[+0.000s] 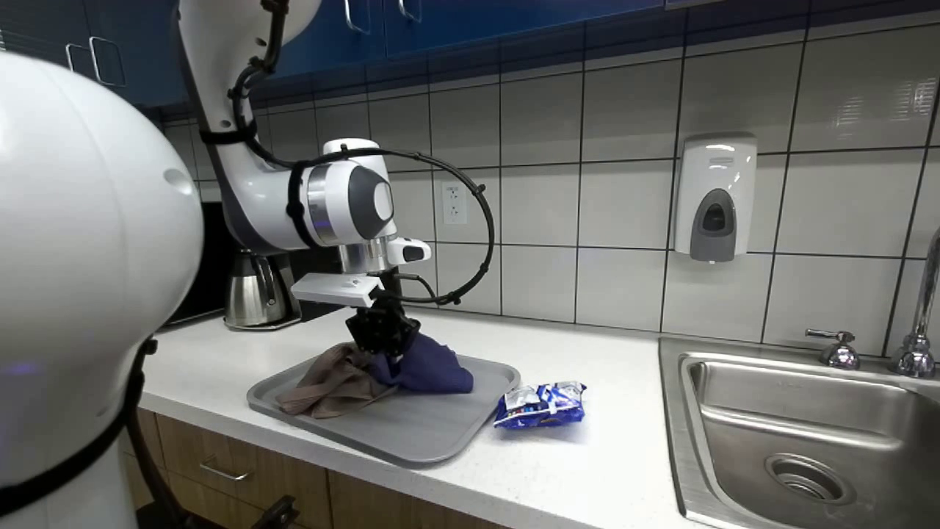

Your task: Pick the towels one at a time and place them on the tray

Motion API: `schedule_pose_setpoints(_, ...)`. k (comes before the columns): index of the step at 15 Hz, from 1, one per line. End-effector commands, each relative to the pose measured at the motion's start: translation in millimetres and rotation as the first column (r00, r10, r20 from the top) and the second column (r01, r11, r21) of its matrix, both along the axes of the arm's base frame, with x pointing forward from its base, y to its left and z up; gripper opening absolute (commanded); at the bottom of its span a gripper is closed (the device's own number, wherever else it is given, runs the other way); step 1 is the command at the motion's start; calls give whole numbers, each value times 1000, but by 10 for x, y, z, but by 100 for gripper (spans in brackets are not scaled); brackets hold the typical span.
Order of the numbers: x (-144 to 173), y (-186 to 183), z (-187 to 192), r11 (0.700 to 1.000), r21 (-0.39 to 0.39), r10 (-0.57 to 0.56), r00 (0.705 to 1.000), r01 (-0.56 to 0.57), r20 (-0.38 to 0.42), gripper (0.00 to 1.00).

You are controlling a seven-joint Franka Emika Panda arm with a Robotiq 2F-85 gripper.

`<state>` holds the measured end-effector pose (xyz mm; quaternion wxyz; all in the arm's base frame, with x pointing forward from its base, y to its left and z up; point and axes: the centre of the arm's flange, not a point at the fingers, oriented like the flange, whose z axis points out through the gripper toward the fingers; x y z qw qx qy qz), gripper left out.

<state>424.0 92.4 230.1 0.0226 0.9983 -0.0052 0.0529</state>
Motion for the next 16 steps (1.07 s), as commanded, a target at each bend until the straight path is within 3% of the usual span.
schedule_pose_setpoints(1, -80, -5, -91, 1000, 4, 15, 999, -15, -43, 4)
schedule_pose_setpoints(9, -137, 54, -311, 1000, -4, 30, 993, -31, -112, 4)
schedule_pose_setpoints(10, -129, 52, -306, 1000, -1, 31, 992, -31, -118, 40)
schedule_pose_setpoints(11, -125, 52, -293, 999, 3, 33, 992, -33, -122, 41)
schedule_pose_setpoints(16, -106, 49, -140, 999, 13, 48, 991, -47, -121, 78)
